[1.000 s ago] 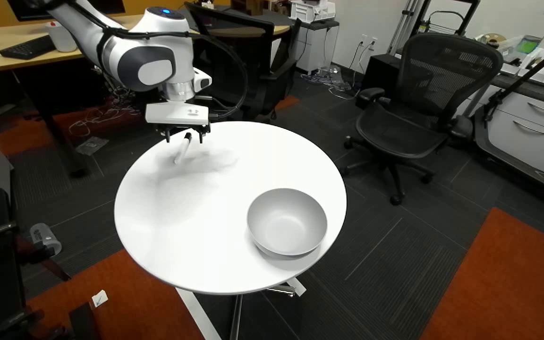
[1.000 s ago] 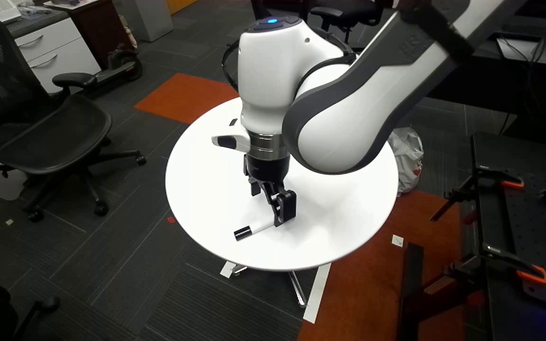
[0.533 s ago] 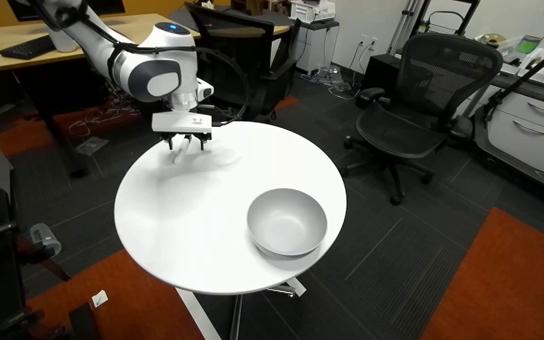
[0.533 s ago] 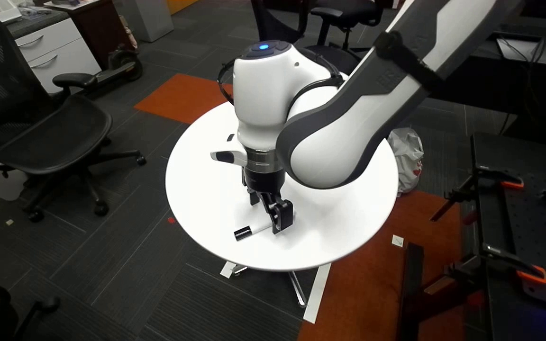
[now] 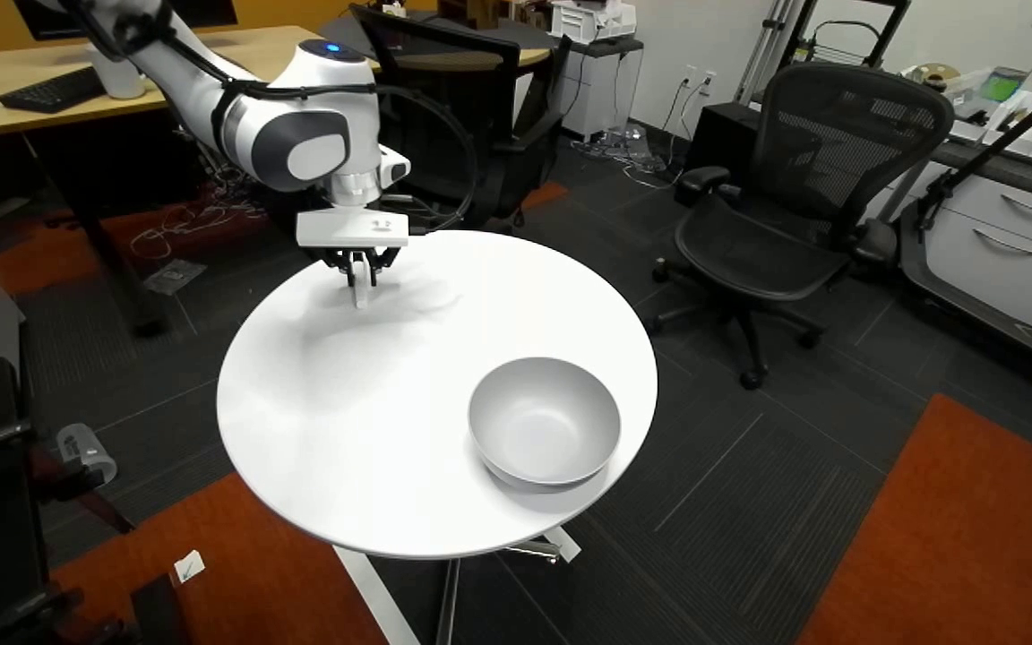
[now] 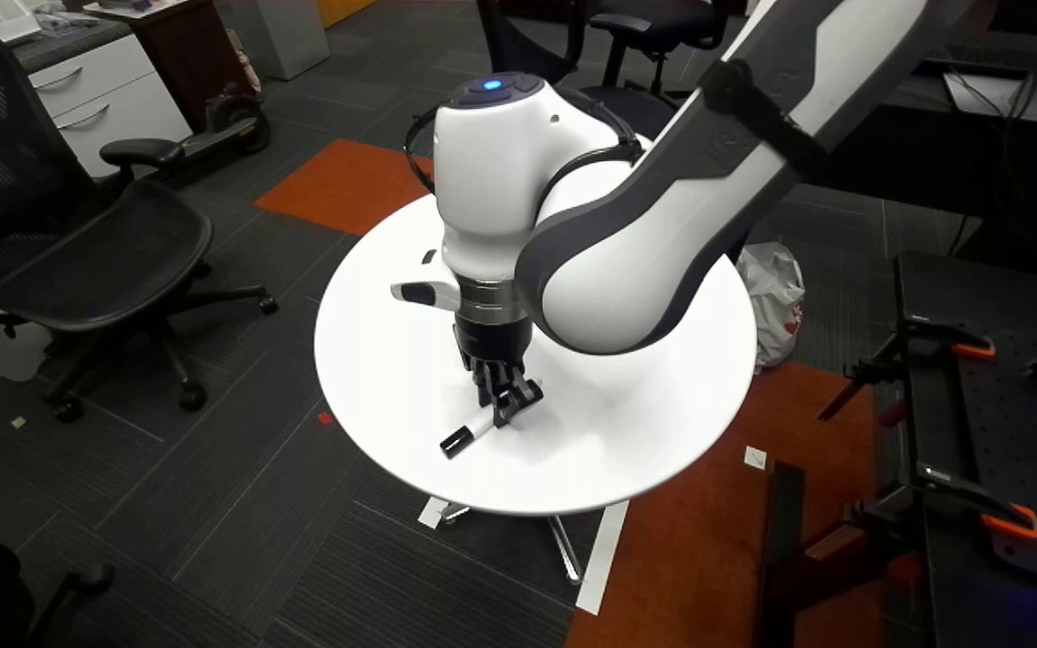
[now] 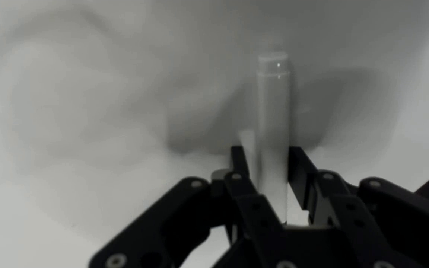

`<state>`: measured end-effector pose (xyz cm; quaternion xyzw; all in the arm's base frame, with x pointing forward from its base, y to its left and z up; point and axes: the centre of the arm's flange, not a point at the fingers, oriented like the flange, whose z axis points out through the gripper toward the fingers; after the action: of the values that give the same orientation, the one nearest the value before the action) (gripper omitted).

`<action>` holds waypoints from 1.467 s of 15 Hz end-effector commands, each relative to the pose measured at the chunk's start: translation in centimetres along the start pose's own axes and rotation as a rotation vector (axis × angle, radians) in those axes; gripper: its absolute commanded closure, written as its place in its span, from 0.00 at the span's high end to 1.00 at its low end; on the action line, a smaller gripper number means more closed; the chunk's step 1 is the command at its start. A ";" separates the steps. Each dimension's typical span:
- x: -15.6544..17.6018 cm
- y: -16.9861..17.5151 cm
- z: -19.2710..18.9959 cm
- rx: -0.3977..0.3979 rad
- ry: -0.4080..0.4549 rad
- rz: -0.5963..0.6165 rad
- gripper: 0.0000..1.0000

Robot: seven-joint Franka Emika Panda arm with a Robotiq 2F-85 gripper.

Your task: Put the marker in the bowl

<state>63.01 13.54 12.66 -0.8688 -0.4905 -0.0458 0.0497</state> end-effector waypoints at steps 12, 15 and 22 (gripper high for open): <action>-4.5 5.7 -18.7 -0.294 0.010 0.214 0.05; -9.0 8.3 -24.3 -0.371 0.022 0.353 0.05; -19.8 13.6 -29.2 -0.469 0.025 0.633 0.05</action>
<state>64.91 -11.27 37.96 -0.9554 -0.2189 -0.1544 -0.1242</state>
